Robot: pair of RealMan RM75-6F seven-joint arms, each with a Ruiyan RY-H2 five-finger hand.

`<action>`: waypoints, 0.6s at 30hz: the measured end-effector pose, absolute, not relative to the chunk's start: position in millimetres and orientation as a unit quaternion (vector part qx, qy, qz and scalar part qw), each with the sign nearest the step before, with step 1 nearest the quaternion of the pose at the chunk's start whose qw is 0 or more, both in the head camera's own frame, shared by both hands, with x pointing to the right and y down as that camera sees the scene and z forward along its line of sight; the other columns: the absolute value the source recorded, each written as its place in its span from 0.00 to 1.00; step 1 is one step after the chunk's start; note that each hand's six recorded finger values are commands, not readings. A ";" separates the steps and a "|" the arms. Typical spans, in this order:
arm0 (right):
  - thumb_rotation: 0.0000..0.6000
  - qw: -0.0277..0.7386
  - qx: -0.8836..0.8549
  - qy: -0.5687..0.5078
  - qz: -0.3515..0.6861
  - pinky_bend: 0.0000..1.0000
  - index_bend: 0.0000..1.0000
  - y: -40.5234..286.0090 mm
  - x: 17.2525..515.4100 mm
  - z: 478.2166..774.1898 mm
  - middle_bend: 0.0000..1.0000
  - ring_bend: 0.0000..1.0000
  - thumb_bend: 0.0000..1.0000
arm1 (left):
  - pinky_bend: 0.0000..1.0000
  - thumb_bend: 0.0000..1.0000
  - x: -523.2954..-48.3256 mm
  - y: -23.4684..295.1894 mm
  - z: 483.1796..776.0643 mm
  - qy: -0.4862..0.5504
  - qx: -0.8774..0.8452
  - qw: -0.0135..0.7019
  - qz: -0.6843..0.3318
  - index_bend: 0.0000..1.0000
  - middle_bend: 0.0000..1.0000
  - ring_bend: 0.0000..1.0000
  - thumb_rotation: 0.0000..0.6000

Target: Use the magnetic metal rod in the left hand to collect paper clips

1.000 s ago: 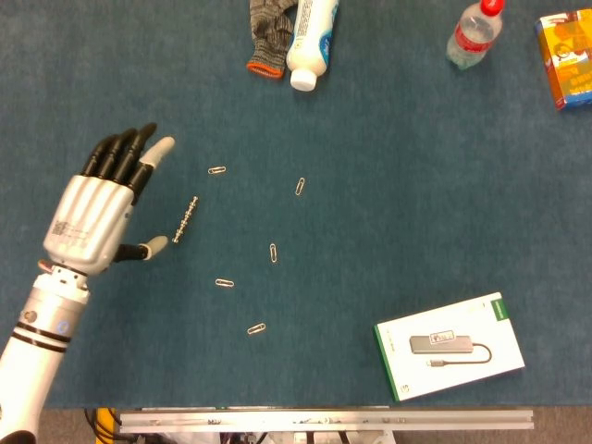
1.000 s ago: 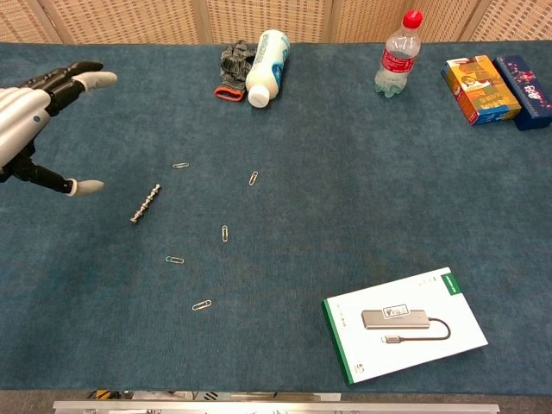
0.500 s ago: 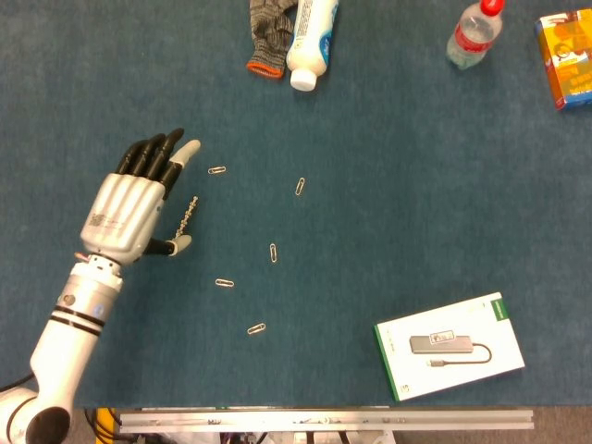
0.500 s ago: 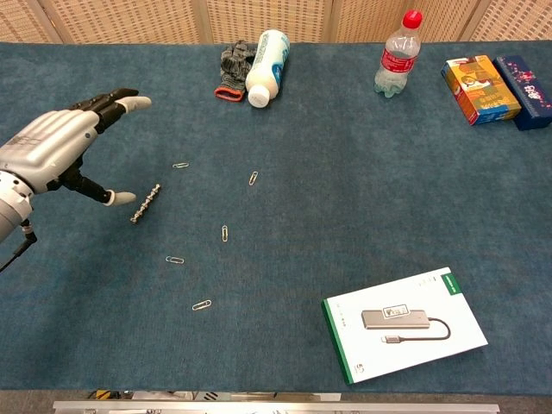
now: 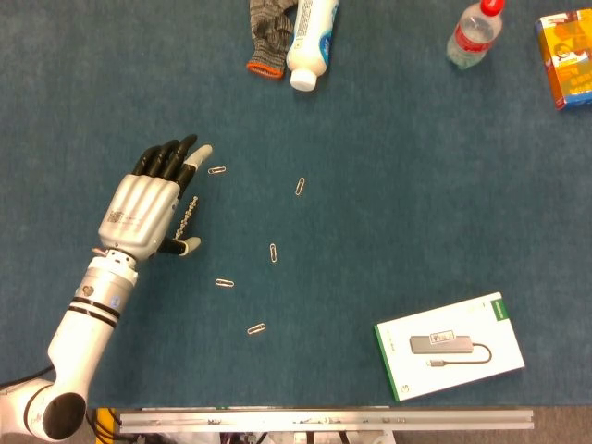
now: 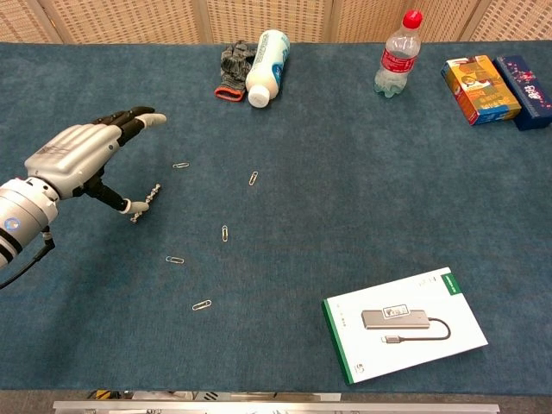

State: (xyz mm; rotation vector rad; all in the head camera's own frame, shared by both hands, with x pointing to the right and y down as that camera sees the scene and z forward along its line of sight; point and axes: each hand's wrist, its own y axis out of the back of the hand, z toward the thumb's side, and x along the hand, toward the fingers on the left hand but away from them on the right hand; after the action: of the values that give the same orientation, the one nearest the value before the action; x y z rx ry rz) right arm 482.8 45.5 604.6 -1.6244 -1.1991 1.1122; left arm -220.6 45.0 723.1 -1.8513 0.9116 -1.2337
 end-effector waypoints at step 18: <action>1.00 0.408 -0.648 -0.465 0.444 0.44 0.36 47.0 479.0 608.2 0.39 0.29 0.12 | 0.08 0.00 -219.6 42.5 744.3 0.322 -0.724 0.345 -0.503 0.00 0.00 0.00 1.00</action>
State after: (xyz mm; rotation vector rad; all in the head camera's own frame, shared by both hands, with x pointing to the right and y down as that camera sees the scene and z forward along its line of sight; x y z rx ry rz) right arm 479.0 47.0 608.2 -1.6336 -1.1715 1.1202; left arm -219.6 42.5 744.3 -1.8813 0.8372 -1.3054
